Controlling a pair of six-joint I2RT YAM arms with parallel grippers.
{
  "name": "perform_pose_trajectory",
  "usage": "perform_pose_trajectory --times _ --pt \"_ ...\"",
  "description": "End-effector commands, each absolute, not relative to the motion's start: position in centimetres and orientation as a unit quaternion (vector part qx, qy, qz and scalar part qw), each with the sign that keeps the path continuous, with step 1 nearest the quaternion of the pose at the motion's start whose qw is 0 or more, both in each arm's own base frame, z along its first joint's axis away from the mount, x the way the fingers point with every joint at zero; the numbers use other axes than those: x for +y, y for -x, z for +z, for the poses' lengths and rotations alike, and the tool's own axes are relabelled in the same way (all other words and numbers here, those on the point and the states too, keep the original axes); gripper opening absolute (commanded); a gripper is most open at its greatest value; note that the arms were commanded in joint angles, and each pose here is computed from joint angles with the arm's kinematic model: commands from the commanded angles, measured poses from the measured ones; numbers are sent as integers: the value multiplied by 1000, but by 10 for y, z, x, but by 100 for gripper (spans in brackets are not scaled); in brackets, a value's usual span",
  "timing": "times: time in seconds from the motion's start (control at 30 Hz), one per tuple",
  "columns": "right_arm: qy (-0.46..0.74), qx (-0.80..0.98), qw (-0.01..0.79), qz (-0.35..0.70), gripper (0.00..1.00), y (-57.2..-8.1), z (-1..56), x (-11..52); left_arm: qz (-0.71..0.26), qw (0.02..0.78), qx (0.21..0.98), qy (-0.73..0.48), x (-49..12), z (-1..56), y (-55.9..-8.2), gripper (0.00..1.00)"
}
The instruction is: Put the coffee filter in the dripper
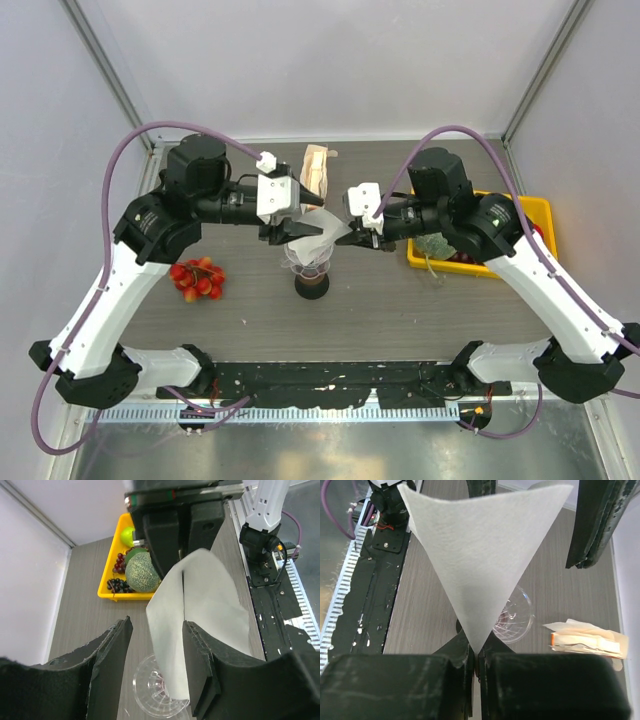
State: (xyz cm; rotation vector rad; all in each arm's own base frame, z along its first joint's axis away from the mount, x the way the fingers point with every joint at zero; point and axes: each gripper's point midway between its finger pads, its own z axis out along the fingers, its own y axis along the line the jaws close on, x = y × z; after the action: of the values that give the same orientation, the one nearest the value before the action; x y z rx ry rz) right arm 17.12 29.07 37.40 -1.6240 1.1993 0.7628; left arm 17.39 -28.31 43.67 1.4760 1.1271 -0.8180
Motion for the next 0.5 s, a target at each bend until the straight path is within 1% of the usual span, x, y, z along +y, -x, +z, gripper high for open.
perform_pose_trajectory --times 0.0,0.33,0.4,0.47 --pt "671 490 451 327 9 -164 375 290 -302 542 425 -659 -285 441 -170 52" --pt "679 513 385 357 10 -155 359 293 -261 530 381 -711 -290 423 -162 40" --pt "679 514 381 362 10 -154 360 294 -261 527 379 -715 -292 420 -161 36" --pt "678 513 383 360 11 -155 362 293 -264 525 378 -715 -292 419 -159 28"
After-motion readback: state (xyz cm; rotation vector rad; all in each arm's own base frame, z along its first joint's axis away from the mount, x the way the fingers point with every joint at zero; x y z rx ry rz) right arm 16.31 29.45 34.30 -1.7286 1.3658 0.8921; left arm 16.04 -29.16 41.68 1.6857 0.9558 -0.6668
